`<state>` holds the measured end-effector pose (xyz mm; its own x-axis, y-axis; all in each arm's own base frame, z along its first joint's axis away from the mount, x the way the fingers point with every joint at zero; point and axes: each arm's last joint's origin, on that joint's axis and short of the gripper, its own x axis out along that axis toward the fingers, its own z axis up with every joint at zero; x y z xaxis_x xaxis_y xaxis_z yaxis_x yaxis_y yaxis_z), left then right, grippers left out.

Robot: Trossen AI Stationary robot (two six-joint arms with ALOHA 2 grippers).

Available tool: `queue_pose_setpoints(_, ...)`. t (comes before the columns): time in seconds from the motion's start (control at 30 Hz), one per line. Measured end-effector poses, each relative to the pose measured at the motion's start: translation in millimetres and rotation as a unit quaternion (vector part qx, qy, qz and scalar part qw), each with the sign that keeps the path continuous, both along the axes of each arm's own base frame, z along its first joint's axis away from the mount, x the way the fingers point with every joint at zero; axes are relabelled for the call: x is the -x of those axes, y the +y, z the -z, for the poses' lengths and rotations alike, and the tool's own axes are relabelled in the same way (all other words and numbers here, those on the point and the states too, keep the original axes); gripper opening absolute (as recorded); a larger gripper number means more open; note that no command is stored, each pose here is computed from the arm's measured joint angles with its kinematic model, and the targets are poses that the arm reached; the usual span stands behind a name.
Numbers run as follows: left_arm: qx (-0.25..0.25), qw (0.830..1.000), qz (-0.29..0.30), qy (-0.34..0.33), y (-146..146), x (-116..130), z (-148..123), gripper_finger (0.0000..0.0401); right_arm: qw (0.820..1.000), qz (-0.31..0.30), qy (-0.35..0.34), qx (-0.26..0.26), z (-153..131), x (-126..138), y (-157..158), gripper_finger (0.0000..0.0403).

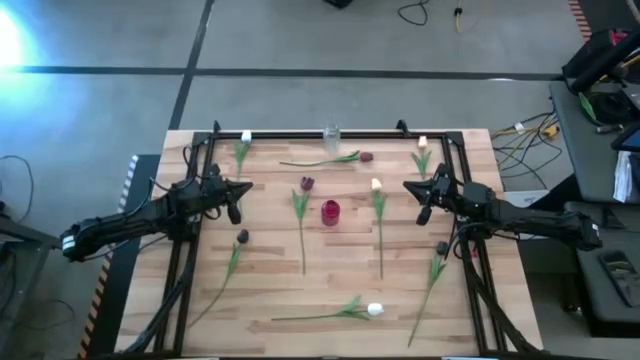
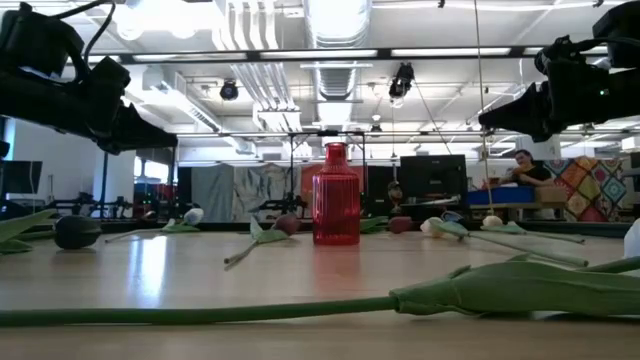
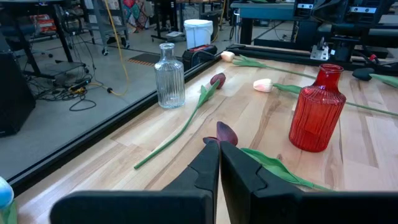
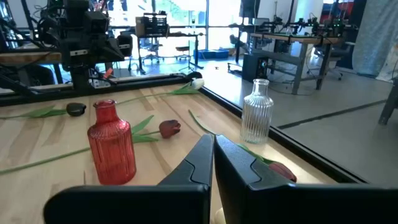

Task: Sort flowers into vase by color

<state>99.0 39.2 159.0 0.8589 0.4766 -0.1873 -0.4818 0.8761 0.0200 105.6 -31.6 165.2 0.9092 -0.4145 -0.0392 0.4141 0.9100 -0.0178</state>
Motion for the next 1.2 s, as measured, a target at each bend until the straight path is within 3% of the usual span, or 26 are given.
queue_pose_setpoints(1.2,0.0,1.0,0.0,0.0,0.0,0.0,0.0,0.0,1.0,0.001,-0.02,-0.018,-1.9,0.0,-0.1,0.0009)
